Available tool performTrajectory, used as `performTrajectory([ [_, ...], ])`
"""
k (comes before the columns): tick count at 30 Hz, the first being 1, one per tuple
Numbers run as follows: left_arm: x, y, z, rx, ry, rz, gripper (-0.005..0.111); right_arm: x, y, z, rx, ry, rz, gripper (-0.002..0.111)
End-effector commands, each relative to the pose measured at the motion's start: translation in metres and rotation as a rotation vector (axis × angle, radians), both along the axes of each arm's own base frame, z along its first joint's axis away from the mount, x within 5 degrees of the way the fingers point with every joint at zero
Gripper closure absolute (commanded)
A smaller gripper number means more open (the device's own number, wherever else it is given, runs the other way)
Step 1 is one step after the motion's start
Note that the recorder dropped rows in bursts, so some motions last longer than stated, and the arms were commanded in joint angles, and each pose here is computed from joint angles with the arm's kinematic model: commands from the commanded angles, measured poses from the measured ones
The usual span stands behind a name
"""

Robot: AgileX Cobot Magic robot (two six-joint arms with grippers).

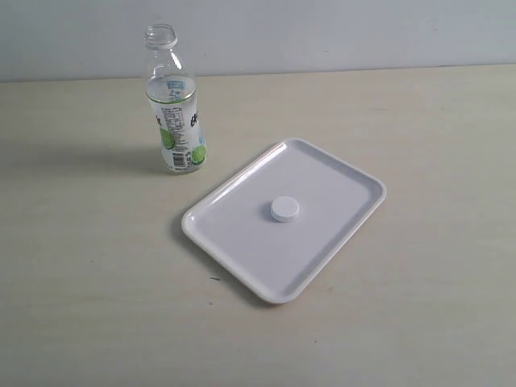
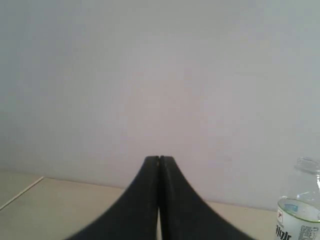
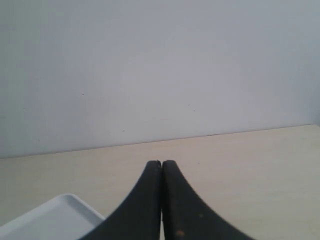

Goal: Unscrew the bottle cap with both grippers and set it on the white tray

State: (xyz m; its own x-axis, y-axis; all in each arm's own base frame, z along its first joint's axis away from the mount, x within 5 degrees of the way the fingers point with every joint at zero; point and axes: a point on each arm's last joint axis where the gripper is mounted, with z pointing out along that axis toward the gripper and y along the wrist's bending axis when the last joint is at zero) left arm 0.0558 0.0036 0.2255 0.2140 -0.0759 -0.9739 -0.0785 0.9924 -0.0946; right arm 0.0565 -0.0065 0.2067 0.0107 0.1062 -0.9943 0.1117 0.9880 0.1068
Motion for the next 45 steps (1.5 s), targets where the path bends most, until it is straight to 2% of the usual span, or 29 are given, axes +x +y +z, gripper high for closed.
performTrajectory([
  [1, 0.0, 0.002, -0.002, -0.063, 0.01, 0.006, 0.107, 0.0, 0.0, 0.0, 0.002, -0.016, -0.005, 0.108],
  [9, 0.0, 0.005, -0.013, -0.053, 0.121, 0.047, 0.107, 0.0, 0.0, 0.0, 0.002, -0.016, -0.005, 0.108],
  [12, 0.0, 0.005, -0.013, -0.101, 0.114, 0.039, 0.107, 0.0, 0.0, 0.0, 0.002, -0.016, -0.005, 0.108],
  [16, 0.0, 0.003, -0.012, -0.111, 0.109, 0.001, 0.107, 0.0, 0.0, 0.0, 0.002, -0.016, -0.005, 0.108],
  [22, 0.0, 0.003, -0.013, -0.206, 0.105, -0.018, 0.107, 0.0, 0.0, -0.001, 0.003, -0.007, -0.005, 0.108],
  [29, 0.0, 0.002, -0.014, -0.208, 0.117, -0.021, 0.107, 0.0, 0.0, -0.001, 0.004, -0.004, -0.005, 0.108],
  [37, 0.0, -0.007, -0.015, -0.194, 0.145, -0.189, 0.107, 0.0, 0.0, -0.001, 0.004, -0.004, -0.005, 0.108],
  [45, 0.0, -0.007, -0.015, -0.194, 0.143, -0.191, 0.107, 0.0, 0.0, -0.001, 0.004, -0.004, -0.005, 0.108],
])
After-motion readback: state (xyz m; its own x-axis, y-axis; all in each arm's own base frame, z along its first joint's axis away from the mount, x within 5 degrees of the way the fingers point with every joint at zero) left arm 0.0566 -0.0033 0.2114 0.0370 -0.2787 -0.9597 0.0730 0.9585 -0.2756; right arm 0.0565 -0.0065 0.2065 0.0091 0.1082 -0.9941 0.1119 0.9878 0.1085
